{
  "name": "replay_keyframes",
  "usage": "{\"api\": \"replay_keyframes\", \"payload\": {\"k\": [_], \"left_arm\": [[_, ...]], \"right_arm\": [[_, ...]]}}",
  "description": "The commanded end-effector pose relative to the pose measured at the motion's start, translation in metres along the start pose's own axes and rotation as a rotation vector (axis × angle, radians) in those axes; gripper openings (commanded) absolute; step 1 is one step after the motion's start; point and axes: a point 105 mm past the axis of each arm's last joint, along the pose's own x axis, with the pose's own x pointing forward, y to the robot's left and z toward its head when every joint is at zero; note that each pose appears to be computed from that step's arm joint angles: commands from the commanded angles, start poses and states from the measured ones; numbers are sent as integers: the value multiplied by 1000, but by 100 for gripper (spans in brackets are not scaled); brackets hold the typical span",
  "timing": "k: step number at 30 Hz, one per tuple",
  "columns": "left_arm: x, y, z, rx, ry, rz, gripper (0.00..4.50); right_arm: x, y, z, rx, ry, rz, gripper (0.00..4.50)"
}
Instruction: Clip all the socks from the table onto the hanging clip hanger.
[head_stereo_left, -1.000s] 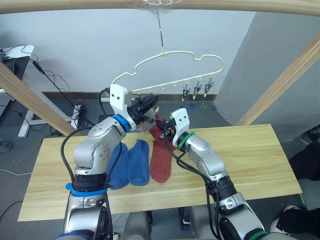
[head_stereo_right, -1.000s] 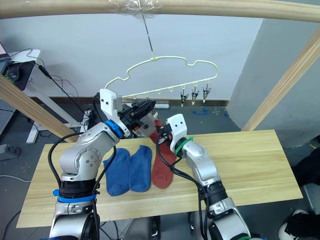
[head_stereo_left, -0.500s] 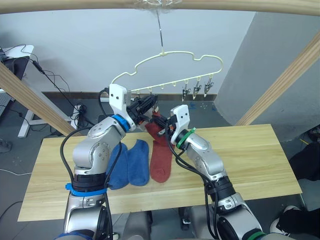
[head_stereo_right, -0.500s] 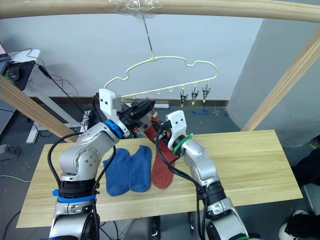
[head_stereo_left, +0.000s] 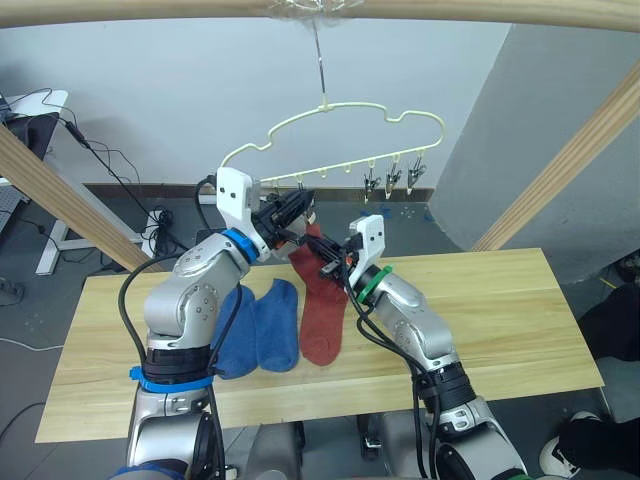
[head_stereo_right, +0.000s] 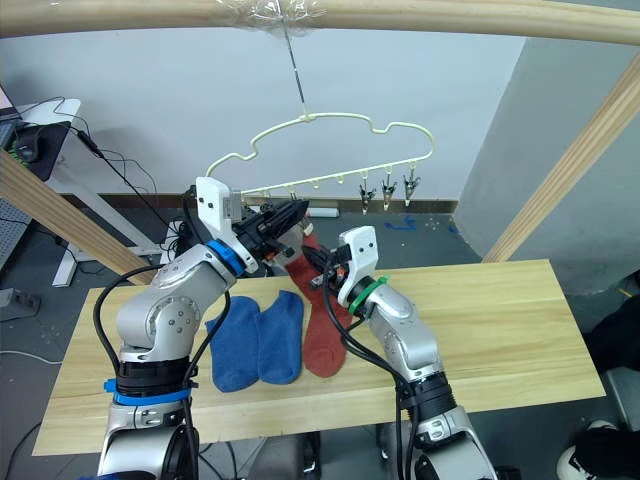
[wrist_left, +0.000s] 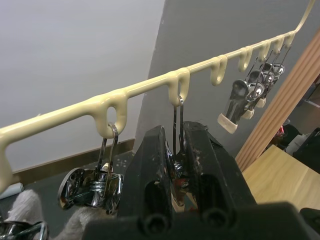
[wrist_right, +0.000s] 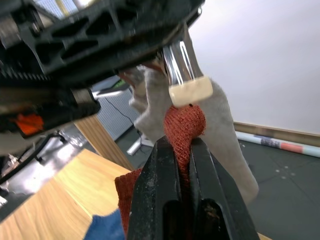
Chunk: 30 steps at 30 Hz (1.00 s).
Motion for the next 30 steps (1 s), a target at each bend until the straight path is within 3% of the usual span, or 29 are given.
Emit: {"api": "replay_keyframes", "payload": {"k": [1, 14, 30], "left_arm": [[-1, -1, 8, 19, -27, -3, 22], [-1, -5, 6, -13, -23, 1, 22], [-3, -4, 4, -12, -10, 8, 22]], "right_arm": [[5, 14, 16, 51, -81, 33, 0], [19, 11, 4, -18, -42, -1, 0], [22, 16, 24, -37, -142, 17, 0]]}}
